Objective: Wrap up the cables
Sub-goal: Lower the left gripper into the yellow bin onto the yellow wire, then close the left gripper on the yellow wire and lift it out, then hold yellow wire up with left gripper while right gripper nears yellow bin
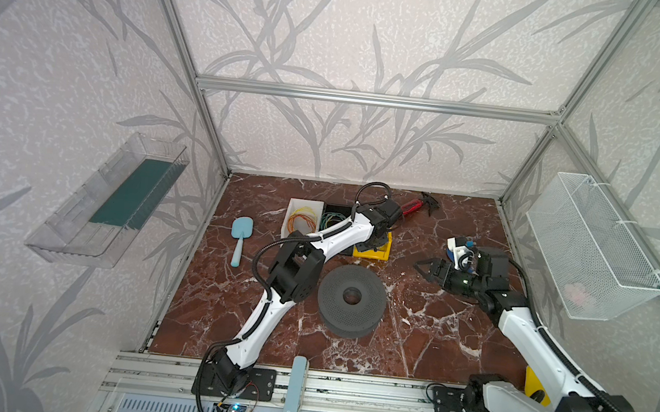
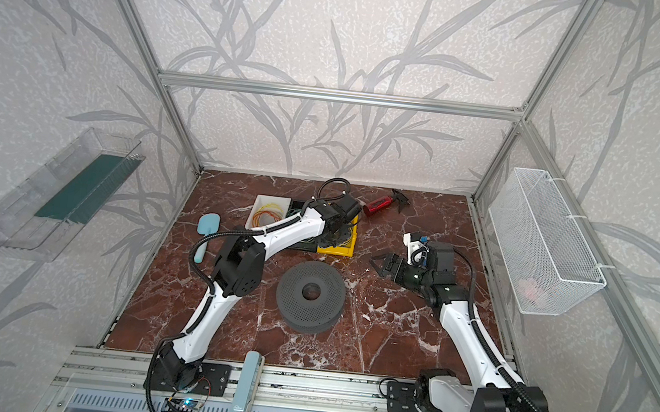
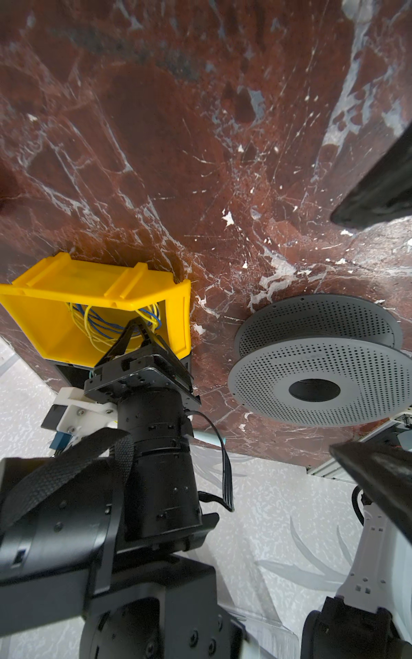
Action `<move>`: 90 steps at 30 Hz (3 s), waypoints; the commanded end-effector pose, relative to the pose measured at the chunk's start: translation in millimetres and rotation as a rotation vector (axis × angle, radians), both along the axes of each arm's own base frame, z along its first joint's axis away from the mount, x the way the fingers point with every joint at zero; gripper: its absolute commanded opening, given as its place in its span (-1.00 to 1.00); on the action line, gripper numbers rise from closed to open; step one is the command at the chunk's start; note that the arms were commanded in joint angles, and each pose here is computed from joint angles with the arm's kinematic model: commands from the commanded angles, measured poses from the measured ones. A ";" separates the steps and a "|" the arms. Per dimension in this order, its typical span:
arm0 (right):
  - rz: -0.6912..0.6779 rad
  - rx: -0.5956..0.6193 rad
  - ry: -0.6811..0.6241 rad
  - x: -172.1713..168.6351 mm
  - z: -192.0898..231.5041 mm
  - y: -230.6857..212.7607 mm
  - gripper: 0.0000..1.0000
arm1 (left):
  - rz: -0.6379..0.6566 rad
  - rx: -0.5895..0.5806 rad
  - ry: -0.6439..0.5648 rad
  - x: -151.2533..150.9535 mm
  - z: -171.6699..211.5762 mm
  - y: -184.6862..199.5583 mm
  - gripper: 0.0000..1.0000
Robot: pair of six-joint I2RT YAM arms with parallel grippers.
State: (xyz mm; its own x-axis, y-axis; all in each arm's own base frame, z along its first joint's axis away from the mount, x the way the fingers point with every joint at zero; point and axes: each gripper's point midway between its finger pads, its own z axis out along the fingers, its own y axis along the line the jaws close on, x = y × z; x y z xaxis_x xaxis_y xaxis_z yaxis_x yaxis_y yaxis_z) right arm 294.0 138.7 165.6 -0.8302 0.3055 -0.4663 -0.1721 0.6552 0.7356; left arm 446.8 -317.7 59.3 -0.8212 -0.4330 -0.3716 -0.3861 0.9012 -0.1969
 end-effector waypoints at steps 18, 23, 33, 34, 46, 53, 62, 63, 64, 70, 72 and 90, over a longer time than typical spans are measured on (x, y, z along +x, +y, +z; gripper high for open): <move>0.000 -0.014 -0.009 -1.6 -1.2 -2.0 0.83 | 0.026 0.004 -0.069 12.2 6.1 5.1 -0.49; -0.001 -0.014 -0.008 -1.3 -0.7 -2.0 0.83 | 0.021 0.008 -0.102 14.6 15.7 6.8 -0.67; 0.015 -0.017 -0.053 1.2 20.0 -0.7 0.83 | 0.026 -0.022 -0.202 15.8 58.2 9.0 -0.91; 0.015 -0.017 -0.061 2.0 23.3 -0.7 0.83 | 0.024 -0.015 -0.204 14.8 63.0 10.2 -0.92; -0.016 0.001 -0.141 3.4 50.5 -3.0 0.83 | -0.080 -0.074 -0.275 5.2 121.4 7.4 -1.00; -0.025 -0.007 -0.160 4.8 59.0 -4.4 0.83 | -0.184 -0.126 -0.270 -17.5 159.2 7.1 -1.00; -0.030 0.004 -0.171 8.7 61.4 -3.8 0.82 | -0.295 -0.122 -0.331 -34.0 182.8 14.3 -1.00; -0.027 0.005 -0.172 9.4 61.3 -3.2 0.82 | -0.310 -0.131 -0.336 -35.3 185.9 12.9 -1.00; -0.026 0.005 -0.171 10.2 60.9 -3.1 0.82 | -0.323 -0.141 -0.336 -36.2 188.4 11.9 -1.00; -0.012 -0.006 -0.154 13.3 50.6 -1.3 0.80 | -0.358 -0.200 -0.308 -42.6 189.2 9.0 -1.00; -0.008 -0.007 -0.150 14.9 45.4 0.0 0.80 | -0.353 -0.197 -0.324 -42.7 190.9 12.1 -1.00; 0.116 -0.008 -0.157 90.8 19.9 68.8 0.58 | -0.291 -0.128 -0.378 -12.0 185.9 51.6 -1.00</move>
State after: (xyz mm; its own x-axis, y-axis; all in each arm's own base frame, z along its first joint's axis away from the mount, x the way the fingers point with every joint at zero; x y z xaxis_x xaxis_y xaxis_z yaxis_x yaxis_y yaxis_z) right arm 364.8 201.0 165.9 -0.8281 0.1988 -0.5241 -0.2962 0.6387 0.7102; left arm 424.1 -268.5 236.3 -0.7552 -0.2811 -0.5921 -0.0206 0.9131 -0.4073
